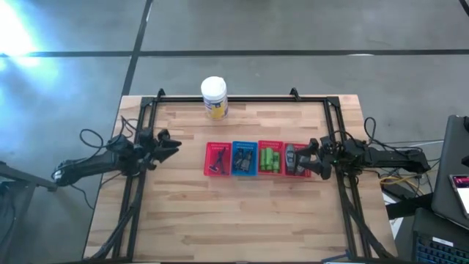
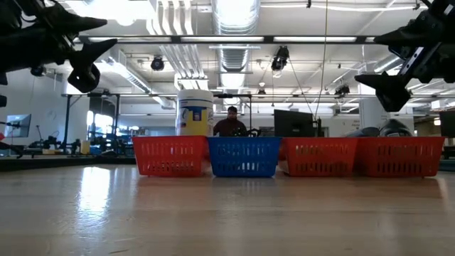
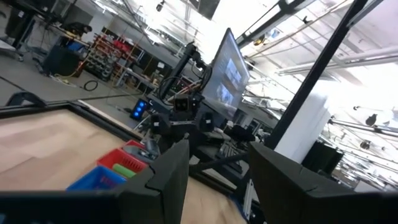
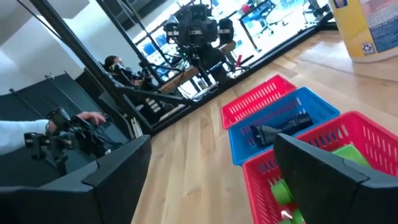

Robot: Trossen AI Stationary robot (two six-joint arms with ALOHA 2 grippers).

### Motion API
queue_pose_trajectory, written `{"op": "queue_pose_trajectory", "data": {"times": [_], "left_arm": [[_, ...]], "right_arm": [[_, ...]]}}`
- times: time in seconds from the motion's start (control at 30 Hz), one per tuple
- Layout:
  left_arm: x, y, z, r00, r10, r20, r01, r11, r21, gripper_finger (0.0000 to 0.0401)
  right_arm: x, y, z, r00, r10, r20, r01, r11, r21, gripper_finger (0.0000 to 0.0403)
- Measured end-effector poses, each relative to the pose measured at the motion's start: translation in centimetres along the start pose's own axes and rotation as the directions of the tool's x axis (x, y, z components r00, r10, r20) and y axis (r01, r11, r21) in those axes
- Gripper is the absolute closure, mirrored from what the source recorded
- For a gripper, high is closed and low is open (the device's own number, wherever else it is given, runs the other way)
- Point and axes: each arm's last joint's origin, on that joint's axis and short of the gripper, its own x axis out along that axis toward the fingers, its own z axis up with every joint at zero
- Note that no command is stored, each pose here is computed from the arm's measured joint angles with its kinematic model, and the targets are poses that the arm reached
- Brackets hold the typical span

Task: Pick & Place Travel size toiletries
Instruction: Return to Home Position

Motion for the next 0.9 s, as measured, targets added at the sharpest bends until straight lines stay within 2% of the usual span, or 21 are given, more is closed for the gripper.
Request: {"op": "queue_pose_trajectory", "data": {"times": [0.43, 0.57, 0.6, 0.67, 0.73, 0.77, 0.83, 0.9], "left_arm": [[0.0, -0.1, -0.2, 1.000, -0.009, -0.023, 0.009, 1.000, -0.008, 0.0231], [0.0, -0.2, -0.4, 0.999, -0.028, -0.036, 0.026, 0.998, -0.049, 0.0231], [0.0, -0.2, -0.5, 0.998, -0.025, -0.051, 0.024, 1.000, -0.012, 0.0231], [0.0, 0.1, -1.1, 0.993, -0.004, -0.120, 0.026, 0.983, 0.181, 0.0231], [-0.1, 0.3, -1.6, 0.986, 0.023, -0.166, 0.044, 0.921, 0.386, 0.0231], [-0.1, 0.4, -1.7, 0.984, 0.037, -0.174, 0.047, 0.891, 0.451, 0.0231], [-0.1, 0.5, -1.8, 0.983, 0.070, -0.171, 0.031, 0.851, 0.525, 0.0231], [-0.2, 0.7, -2.0, 0.977, 0.105, -0.184, 0.016, 0.829, 0.559, 0.0231]], "right_arm": [[0.0, 0.0, 0.0, 1.000, -0.002, -0.002, 0.002, 1.000, 0.000, 0.0102], [0.0, 0.0, 0.0, 1.000, -0.002, -0.003, 0.002, 1.000, 0.000, 0.0113], [0.0, 0.0, 0.0, 1.000, -0.002, -0.003, 0.002, 1.000, 0.000, 0.0116], [0.0, 0.0, 0.0, 1.000, -0.003, -0.003, 0.003, 1.000, 0.000, 0.0121], [0.0, 0.0, 0.0, 1.000, -0.003, -0.003, 0.003, 1.000, 0.000, 0.0127], [0.0, 0.0, 0.0, 1.000, -0.003, -0.002, 0.003, 1.000, 0.000, 0.0130], [0.0, 0.0, 0.0, 1.000, -0.004, -0.002, 0.004, 1.000, 0.000, 0.0135], [0.0, 0.0, 0.0, 1.000, -0.004, -0.003, 0.004, 1.000, 0.000, 0.0140]]}}
